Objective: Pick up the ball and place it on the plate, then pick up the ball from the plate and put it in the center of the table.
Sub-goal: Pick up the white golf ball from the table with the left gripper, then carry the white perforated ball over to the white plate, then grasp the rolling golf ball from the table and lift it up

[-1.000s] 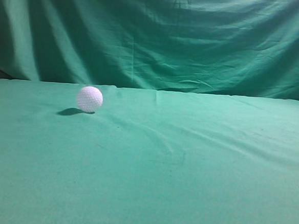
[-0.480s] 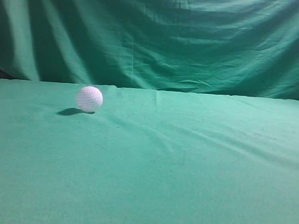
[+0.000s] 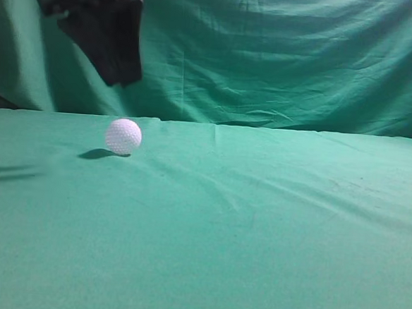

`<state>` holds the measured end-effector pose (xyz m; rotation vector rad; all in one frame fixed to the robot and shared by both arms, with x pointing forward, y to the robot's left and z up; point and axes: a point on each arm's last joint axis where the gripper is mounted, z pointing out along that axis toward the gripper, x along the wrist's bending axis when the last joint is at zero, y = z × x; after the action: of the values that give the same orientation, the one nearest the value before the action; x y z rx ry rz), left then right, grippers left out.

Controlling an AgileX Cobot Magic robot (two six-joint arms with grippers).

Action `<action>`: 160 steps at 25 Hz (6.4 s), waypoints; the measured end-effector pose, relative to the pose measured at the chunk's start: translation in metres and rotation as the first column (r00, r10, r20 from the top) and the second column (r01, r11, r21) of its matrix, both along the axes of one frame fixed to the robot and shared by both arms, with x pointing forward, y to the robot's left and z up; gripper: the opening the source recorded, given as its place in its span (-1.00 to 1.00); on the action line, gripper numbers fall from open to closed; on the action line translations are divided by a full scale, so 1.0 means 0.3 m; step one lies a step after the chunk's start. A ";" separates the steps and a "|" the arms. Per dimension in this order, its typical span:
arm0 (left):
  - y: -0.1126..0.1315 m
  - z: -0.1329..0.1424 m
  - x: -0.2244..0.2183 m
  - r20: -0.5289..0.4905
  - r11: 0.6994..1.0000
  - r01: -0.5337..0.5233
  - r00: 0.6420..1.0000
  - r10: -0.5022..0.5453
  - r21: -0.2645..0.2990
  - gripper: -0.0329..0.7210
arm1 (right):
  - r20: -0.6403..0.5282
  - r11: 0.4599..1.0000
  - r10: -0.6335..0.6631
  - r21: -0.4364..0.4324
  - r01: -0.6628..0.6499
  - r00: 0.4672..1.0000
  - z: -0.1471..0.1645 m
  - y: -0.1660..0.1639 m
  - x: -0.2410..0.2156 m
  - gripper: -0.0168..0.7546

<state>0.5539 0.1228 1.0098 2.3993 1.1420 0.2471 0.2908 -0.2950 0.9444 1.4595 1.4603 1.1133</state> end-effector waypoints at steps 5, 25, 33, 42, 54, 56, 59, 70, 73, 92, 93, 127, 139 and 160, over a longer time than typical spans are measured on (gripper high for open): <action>-0.023 -0.061 0.057 -0.026 0.998 -0.056 0.998 0.056 0.007 0.41 | 0.000 1.000 0.000 0.000 0.000 1.000 0.000 0.000 0.000 -0.96; -0.050 -0.237 0.164 0.004 0.993 -0.069 0.998 0.069 0.094 0.68 | 0.000 1.000 0.000 0.000 0.000 1.000 0.000 0.000 0.000 -0.96; -0.051 -0.239 0.168 0.013 0.993 -0.061 0.998 0.060 0.105 -0.12 | 0.000 1.000 0.000 0.000 0.000 1.000 0.000 0.000 0.000 -0.96; -0.033 -0.003 0.150 0.042 0.990 -0.128 0.991 0.125 0.064 -0.12 | 0.000 1.000 0.000 0.000 0.000 1.000 0.000 0.000 0.000 -0.96; 0.483 0.149 -0.013 0.029 0.844 -0.533 0.846 0.532 0.057 -0.12 | 0.000 1.000 0.000 0.000 0.000 1.000 0.000 0.000 0.000 -0.96; 0.569 0.096 -0.041 -0.003 0.796 -0.597 0.800 0.600 0.096 -0.12 | 0.000 1.000 0.000 0.000 0.000 1.000 0.000 0.000 0.000 -0.96; 0.669 0.042 -0.070 -0.032 0.733 -0.668 0.736 0.676 0.127 -0.12 | 0.000 1.000 0.000 0.000 0.000 1.000 0.000 0.000 0.000 -0.96; 0.756 -0.104 0.032 0.037 0.704 -0.701 0.711 0.702 0.113 -0.12 | 0.000 1.000 0.000 0.000 0.000 1.000 0.000 0.000 0.000 -0.96; 0.759 -0.135 0.055 0.054 0.709 -0.698 0.715 0.697 0.105 -0.12 | 0.000 1.000 0.000 0.000 0.000 1.000 0.000 0.000 0.000 -0.96; 0.722 0.043 0.140 -0.042 0.600 -0.784 0.613 0.789 -0.161 -0.18 | 0.000 1.000 0.000 0.000 0.000 1.000 0.000 0.000 0.000 -0.96; 0.717 0.075 0.143 -0.060 0.600 -0.782 0.616 0.786 -0.168 -0.37 | 0.000 1.000 0.000 0.000 0.000 1.000 0.000 0.000 0.000 -0.96; 0.409 0.534 -0.499 0.358 0.908 -0.297 0.847 0.393 -0.295 -0.78 | 0.061 1.000 -0.003 0.011 0.002 0.998 0.017 0.000 0.006 -0.96; 0.496 0.316 -0.768 0.476 0.895 -0.246 0.777 0.411 -0.372 -0.78 | 0.353 0.950 -0.103 0.312 -0.014 0.930 0.127 -0.002 0.014 -0.96; 0.531 0.170 -0.869 0.501 0.899 -0.238 0.763 0.408 -0.368 -0.78 | -0.261 0.937 0.295 -0.110 -0.332 0.919 0.355 0.069 0.050 -0.96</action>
<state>0.2932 0.2822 1.0608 1.6778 1.1906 0.8017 0.3057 -0.2743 1.0509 1.3169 1.9621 1.0078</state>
